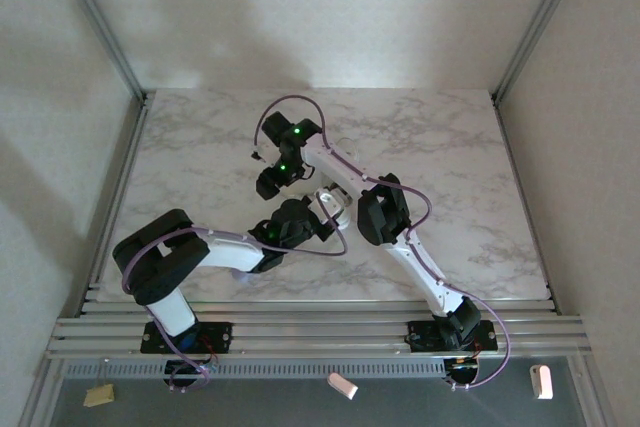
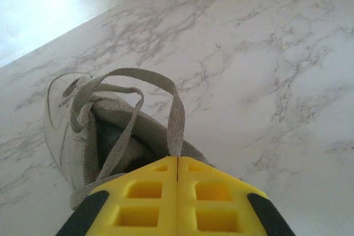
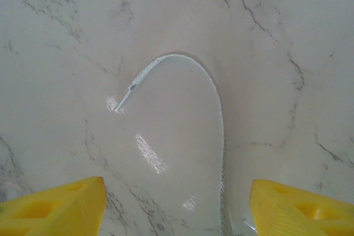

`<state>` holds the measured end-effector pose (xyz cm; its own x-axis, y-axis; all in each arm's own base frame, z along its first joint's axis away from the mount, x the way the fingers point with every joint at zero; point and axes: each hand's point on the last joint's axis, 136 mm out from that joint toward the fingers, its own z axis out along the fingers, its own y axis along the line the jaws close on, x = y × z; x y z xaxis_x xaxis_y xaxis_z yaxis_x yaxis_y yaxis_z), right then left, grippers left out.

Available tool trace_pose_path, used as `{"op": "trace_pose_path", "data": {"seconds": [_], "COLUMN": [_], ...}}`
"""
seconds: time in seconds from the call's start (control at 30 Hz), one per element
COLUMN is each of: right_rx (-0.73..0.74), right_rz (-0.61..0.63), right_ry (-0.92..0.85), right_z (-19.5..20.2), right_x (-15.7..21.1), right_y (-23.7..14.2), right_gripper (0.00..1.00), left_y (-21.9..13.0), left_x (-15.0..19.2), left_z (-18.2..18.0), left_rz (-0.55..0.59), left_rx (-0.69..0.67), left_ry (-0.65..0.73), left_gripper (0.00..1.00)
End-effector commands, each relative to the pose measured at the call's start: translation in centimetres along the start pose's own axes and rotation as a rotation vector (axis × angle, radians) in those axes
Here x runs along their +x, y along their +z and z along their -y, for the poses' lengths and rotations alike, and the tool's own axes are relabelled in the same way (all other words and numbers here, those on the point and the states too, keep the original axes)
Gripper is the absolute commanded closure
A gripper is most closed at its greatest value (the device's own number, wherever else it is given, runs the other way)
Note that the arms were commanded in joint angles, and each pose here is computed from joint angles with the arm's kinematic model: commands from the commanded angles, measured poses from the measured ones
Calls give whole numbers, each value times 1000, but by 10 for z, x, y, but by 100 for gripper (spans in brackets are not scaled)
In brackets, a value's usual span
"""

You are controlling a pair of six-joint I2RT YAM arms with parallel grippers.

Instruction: Tie the shoes

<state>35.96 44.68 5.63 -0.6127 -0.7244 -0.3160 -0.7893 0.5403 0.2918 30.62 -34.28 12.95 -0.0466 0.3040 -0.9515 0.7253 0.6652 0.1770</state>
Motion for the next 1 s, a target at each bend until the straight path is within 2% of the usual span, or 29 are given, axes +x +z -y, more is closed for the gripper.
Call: {"op": "trace_pose_path", "data": {"seconds": [0.0,0.27,0.53,0.7,0.83,0.97], "right_rx": [17,8,60,141,195,211], "right_rz": [-43,-65,-132,-182,-214,-234], "right_ry": [-18,-26,-48,-84,-106,-110], "right_z": [2,4,14,25,34,39], "right_x": [10,15,33,45,52,58], "right_y": [4,21,40,54,63,70], "right_gripper": [30,29,30,32,36,49], "left_y": [-7,-6,-7,-6,-5,-4], "left_x": [34,37,41,41,42,43], "left_z": [6,10,12,12,12,13], "left_rz": [-57,-55,-55,-56,-64,-66], "left_rx": [16,38,45,46,47,54], "left_ry": [35,33,34,31,35,34], "left_gripper": [100,100,100,100,100,100]}}
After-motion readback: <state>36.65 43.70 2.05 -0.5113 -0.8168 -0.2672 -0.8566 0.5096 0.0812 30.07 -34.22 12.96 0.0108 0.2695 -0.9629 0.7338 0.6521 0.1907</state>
